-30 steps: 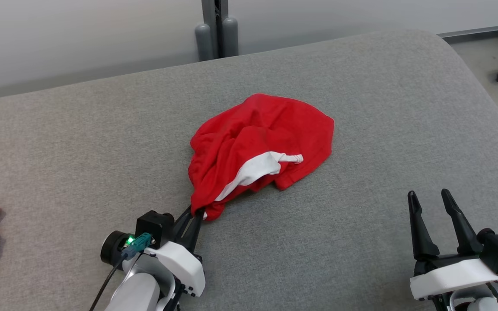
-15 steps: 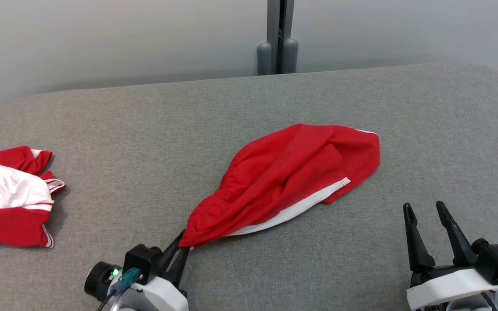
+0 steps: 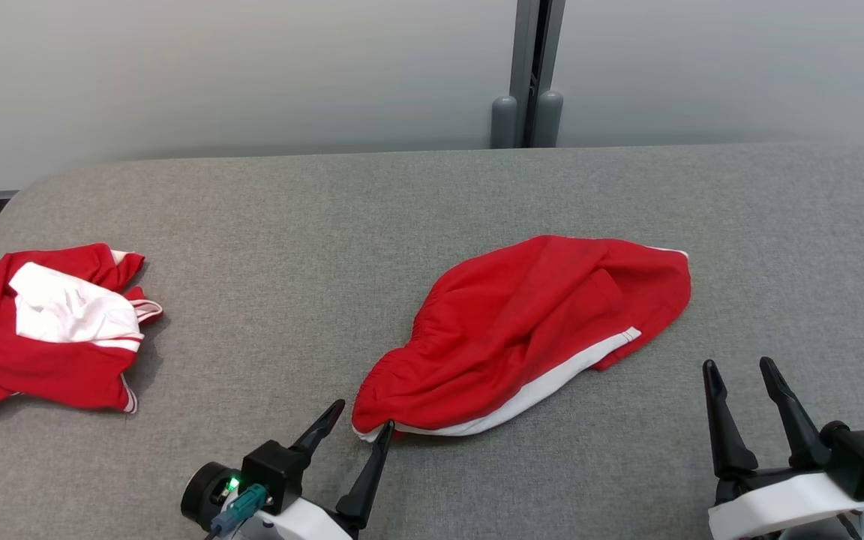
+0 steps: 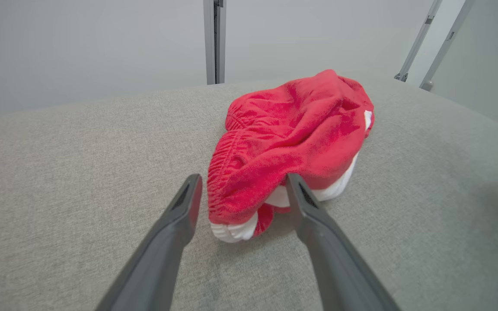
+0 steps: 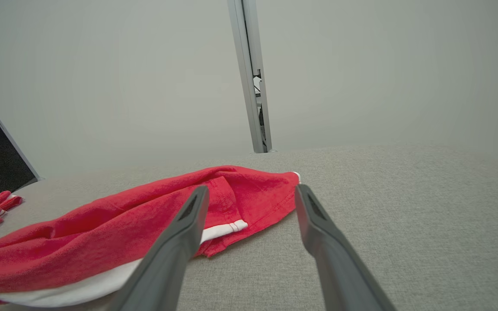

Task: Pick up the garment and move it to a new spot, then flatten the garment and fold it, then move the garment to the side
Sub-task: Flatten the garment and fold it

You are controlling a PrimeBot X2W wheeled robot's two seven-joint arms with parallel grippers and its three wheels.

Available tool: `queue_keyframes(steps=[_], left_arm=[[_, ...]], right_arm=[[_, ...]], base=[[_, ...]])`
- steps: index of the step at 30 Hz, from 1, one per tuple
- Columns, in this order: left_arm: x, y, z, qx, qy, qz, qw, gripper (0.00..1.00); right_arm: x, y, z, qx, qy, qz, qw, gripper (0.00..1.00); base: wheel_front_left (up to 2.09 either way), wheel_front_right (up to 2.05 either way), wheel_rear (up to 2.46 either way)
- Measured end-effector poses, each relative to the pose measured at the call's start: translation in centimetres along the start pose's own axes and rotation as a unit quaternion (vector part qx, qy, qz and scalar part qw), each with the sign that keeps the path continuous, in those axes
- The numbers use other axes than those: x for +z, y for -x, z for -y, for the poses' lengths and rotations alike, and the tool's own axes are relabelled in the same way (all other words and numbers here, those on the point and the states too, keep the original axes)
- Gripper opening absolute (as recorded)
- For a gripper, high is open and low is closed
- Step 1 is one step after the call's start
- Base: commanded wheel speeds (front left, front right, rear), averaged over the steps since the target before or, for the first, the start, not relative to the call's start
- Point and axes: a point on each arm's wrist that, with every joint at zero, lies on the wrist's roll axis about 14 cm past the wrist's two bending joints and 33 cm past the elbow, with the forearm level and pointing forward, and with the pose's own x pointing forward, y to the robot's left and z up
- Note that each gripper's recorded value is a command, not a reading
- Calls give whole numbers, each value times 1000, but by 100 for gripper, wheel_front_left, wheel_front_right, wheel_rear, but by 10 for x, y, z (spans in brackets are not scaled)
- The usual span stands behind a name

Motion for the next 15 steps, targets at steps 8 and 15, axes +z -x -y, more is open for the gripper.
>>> queue_keyframes(steps=[8, 15], left_arm=[[46, 5, -12, 25, 2, 76, 997, 100], [85, 26, -55, 104, 1, 140, 985, 100]], right_arm=[[2, 4, -4, 5, 1, 3, 1000, 100], [10, 10, -5, 6, 5, 14, 1000, 100]], base=[[0, 0, 0], [0, 0, 0]])
